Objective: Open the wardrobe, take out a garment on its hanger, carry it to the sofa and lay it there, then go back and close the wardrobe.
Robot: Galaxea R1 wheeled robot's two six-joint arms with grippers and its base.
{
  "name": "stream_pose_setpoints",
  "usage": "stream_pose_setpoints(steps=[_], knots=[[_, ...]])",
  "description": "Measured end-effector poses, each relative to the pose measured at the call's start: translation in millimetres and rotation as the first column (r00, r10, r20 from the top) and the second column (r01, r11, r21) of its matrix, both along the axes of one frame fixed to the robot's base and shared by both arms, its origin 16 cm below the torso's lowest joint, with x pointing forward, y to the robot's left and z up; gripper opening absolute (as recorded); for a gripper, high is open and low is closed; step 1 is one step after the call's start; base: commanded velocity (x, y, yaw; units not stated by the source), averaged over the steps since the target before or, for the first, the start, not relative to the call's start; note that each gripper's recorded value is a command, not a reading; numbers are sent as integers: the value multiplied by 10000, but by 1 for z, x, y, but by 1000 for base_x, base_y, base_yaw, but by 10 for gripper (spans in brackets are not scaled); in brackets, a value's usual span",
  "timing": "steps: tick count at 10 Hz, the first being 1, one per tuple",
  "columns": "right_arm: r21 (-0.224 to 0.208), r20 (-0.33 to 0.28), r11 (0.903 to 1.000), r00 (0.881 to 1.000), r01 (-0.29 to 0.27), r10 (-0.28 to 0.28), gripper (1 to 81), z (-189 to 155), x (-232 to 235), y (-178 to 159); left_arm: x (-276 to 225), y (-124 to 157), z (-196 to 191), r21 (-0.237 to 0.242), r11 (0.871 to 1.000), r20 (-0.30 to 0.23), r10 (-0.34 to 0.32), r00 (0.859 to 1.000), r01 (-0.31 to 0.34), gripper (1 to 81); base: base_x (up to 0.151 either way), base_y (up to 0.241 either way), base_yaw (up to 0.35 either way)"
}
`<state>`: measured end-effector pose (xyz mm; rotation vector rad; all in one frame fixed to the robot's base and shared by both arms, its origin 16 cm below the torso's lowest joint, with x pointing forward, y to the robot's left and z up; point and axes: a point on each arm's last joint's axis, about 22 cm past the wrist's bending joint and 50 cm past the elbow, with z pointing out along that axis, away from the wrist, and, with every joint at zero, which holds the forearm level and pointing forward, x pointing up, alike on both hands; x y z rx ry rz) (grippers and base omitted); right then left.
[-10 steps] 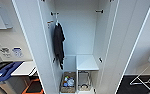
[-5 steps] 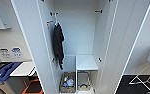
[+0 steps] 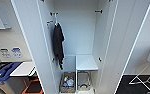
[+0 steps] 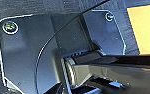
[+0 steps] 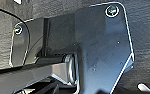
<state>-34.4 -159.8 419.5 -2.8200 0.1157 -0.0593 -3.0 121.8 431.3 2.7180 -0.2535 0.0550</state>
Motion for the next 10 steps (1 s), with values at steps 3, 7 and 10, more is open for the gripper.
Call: stream_pose_setpoints(steps=[3,7,10], knots=[[0,-130,10000,9999,-17,17,811,1,-10,0,-10,0,0,0,10000,-111,6,9999,-6,811,93,0,0],[5,-21,10000,10000,-6,6,811,0,-1,0,0,0,0,-5,10000,-6,14,10000,-14,811,110,0,0],[0,7,10000,10000,-2,2,811,0,1,0,1,0,0,-2,10000,-1,14,10000,-14,811,115,0,0]])
